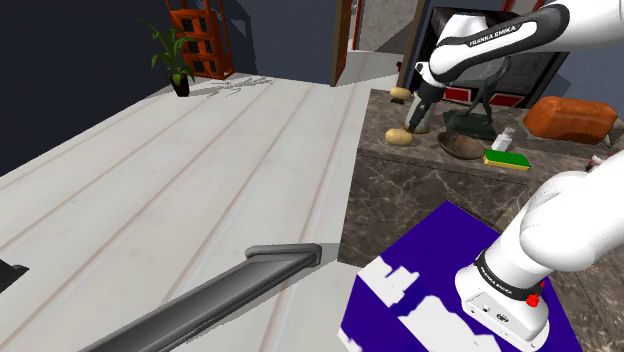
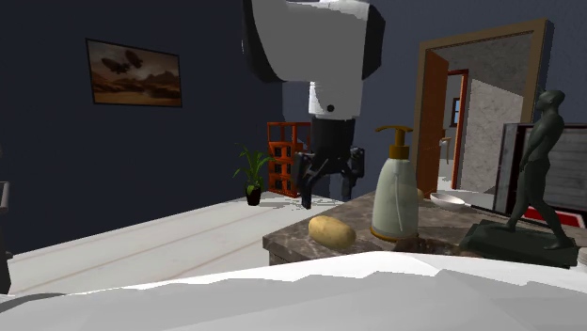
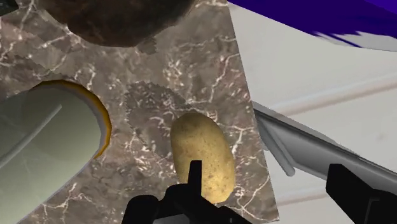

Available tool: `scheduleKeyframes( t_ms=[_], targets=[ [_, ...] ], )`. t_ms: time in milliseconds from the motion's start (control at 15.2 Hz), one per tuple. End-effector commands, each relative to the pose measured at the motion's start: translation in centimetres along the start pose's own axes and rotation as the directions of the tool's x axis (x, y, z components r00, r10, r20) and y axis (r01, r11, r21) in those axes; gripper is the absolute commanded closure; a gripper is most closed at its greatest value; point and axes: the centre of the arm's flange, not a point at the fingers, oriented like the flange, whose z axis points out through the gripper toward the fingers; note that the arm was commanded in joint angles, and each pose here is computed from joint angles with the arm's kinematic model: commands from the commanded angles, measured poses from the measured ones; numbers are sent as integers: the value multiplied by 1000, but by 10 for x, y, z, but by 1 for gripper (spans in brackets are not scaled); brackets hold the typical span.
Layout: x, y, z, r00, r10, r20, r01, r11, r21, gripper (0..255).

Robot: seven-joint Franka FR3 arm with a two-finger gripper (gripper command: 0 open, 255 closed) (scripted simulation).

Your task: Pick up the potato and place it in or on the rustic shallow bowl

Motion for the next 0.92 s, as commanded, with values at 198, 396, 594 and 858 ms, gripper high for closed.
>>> scheduleKeyframes(
  t_ms=[198, 396, 594, 858],
  targets=[
    [18, 37, 49, 992, -122, 8, 123, 992, -13, 0],
    [21, 42, 66, 991, -137, 10, 137, 991, -15, 0],
    [20, 42, 82, 991, -137, 10, 137, 991, -15, 0],
    [20, 43, 95, 991, -137, 10, 137, 991, -15, 0]
  ],
)
